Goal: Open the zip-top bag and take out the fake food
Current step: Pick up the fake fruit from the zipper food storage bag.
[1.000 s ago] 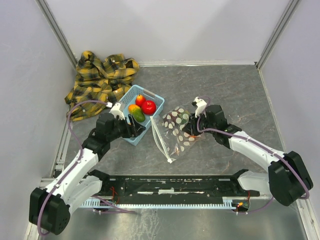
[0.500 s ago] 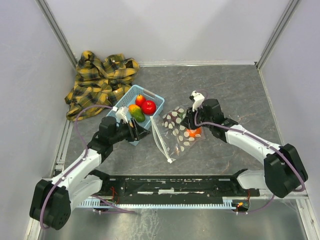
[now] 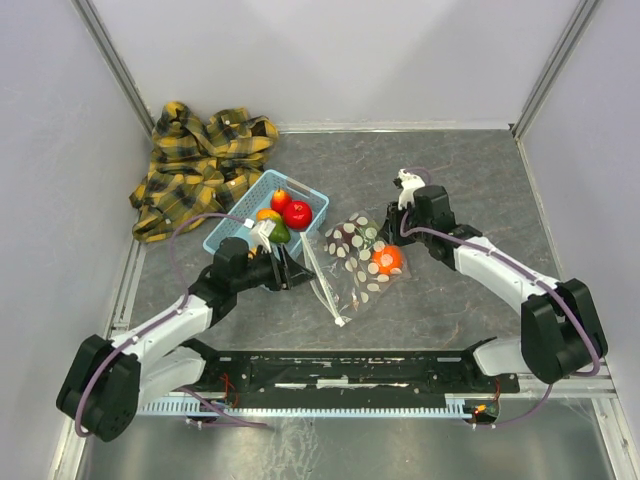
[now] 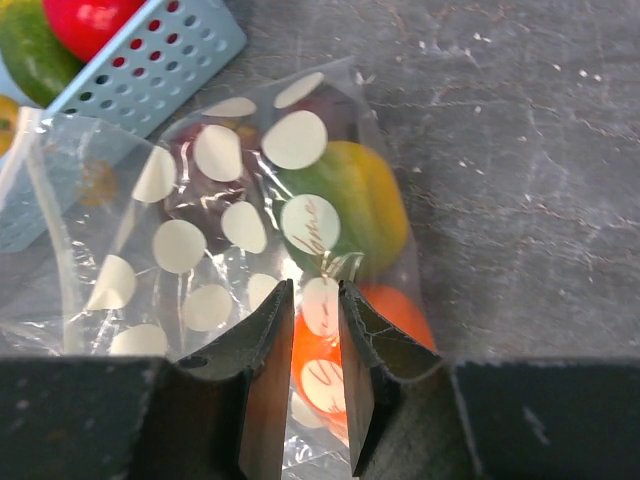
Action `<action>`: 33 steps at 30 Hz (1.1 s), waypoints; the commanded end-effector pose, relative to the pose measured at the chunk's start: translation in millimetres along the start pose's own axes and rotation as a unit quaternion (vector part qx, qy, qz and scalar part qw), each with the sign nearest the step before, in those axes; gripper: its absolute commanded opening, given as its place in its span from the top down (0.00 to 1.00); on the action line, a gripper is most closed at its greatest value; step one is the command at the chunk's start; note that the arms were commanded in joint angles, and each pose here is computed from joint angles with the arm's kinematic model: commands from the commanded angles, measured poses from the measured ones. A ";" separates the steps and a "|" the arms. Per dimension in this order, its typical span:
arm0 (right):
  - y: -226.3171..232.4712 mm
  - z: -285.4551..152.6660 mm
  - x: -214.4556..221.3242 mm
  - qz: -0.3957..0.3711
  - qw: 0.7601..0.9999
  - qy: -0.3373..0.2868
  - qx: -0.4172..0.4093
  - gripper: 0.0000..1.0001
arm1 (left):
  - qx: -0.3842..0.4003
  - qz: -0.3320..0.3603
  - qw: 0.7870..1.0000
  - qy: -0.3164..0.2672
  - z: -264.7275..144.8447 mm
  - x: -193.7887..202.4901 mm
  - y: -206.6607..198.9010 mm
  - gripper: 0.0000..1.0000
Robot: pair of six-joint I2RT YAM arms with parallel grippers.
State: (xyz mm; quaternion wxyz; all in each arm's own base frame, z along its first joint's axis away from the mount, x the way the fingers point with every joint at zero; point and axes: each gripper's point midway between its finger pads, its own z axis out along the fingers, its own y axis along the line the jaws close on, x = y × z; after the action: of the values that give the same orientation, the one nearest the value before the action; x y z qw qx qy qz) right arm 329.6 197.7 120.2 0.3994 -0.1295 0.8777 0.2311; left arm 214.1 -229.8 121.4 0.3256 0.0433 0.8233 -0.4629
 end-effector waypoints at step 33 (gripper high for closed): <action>-64.5 -16.9 50.1 0.032 0.989 0.037 0.141 0.71 | -0.111 0.060 0.992 0.010 13.4 6.0 18.8 0.57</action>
State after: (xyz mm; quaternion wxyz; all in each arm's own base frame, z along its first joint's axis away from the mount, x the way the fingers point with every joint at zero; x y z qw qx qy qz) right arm 303.9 126.5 65.3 0.3515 -0.0537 0.9295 0.0984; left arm 207.0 -243.1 93.4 0.3102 0.0536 0.8607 -0.4001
